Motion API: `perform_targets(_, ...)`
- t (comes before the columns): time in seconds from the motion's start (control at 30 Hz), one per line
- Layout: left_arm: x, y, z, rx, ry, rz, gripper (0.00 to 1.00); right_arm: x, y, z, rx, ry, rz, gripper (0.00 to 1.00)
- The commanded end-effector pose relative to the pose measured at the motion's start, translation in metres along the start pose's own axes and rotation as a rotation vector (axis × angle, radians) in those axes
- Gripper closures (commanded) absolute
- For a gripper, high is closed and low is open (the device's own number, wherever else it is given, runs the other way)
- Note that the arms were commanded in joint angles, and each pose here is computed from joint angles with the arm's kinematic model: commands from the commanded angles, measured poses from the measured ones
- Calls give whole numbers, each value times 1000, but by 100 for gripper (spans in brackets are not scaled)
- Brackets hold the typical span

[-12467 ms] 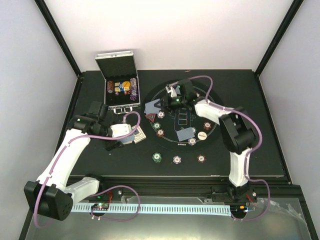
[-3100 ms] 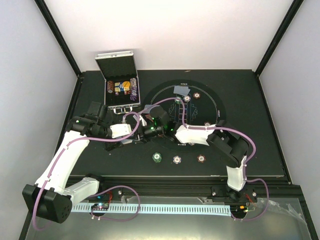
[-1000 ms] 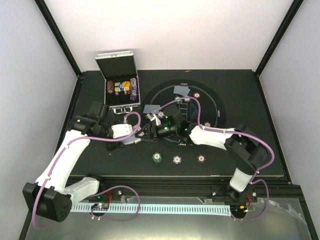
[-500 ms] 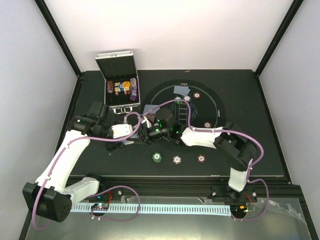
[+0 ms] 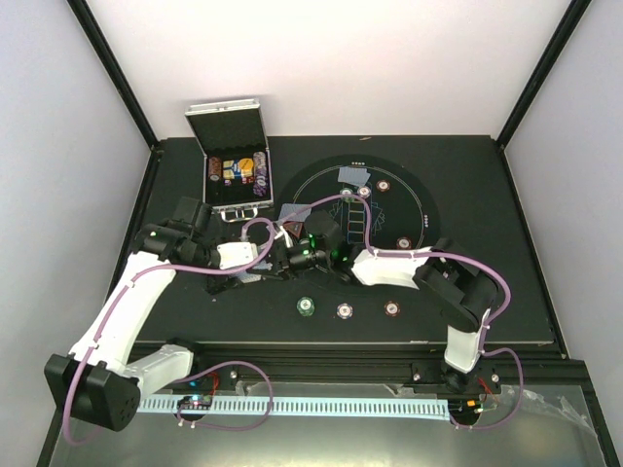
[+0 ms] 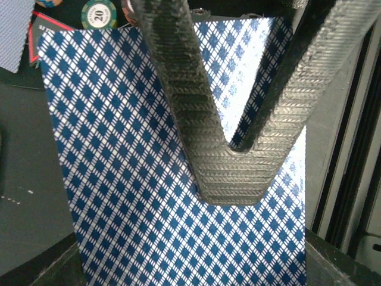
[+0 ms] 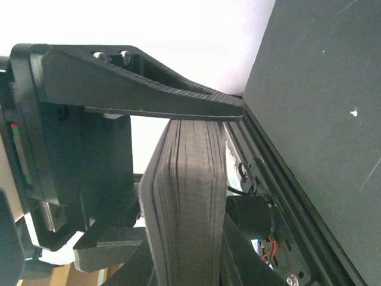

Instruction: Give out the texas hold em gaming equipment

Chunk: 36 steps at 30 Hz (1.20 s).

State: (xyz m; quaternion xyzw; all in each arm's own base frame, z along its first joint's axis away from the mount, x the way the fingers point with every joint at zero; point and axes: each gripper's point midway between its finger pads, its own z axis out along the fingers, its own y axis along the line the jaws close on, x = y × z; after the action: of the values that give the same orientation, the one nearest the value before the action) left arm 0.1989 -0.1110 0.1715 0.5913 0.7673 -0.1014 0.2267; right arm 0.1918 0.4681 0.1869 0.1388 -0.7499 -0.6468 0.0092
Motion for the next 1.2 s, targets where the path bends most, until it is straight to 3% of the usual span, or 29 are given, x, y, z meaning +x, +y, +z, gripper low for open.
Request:
perform_targets(0.0,-21,-11,-11,83,-86,15,30,8,-8,0,4,6,-30,99)
perform_targets(0.23,-21,-14,-7,126,-86,22,21,11,-8,4,29,22,-49,99)
perform_targets(0.57,-10,-29,3,205,-48,3,20,9,-3,7,15,18,-47,99)
perform_targets(0.8,-4,-22,12,156,-32,10,17,9,3,13,-4,21,-34,99)
perform_targets(1.0,-2,-21,15,141,-29,19,23,9,-4,17,1,19,-5,99)
perform_targets(1.17,-1,-20,16,127,-26,24,37,7,-8,18,16,9,9,99)
